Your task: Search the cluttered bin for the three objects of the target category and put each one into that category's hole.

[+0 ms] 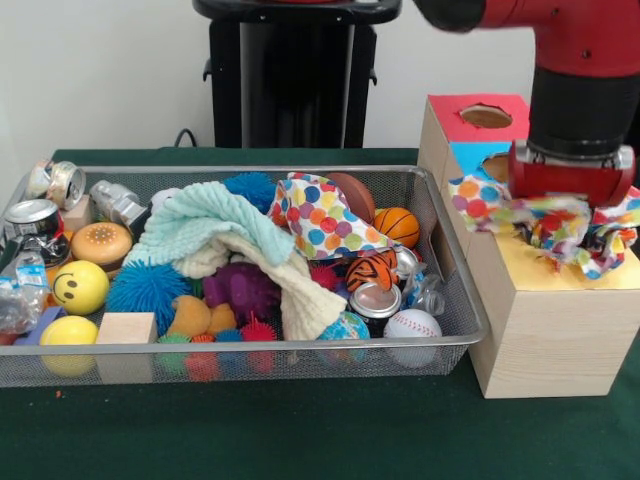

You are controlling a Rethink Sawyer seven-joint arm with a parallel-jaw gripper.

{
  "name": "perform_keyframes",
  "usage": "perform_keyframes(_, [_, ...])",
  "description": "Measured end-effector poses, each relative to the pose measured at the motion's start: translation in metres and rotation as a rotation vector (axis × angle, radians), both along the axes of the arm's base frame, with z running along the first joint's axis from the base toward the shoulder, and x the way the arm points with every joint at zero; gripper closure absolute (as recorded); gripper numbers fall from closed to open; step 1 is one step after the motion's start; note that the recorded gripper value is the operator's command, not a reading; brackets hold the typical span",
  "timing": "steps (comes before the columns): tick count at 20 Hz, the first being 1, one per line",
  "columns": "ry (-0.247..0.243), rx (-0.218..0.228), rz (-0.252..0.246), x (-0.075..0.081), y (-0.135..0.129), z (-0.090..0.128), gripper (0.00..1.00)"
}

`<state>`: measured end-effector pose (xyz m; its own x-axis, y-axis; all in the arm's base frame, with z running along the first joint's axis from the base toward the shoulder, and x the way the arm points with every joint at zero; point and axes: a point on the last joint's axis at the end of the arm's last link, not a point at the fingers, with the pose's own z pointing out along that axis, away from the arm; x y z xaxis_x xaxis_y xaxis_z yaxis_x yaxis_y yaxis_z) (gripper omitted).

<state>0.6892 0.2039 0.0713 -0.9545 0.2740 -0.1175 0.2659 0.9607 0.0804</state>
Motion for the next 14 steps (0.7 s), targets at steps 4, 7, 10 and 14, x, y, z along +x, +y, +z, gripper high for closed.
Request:
perform_keyframes(4, [0.023,-0.016,0.000,0.001,-0.003,0.027,0.00])
perform_keyframes(7, [0.044,-0.028,0.000,0.001,-0.005,0.046,0.00])
perform_keyframes(10, [0.059,-0.040,-0.001,0.001,-0.007,0.068,0.00])
perform_keyframes(14, [0.046,-0.045,0.000,0.004,-0.008,0.081,0.00])
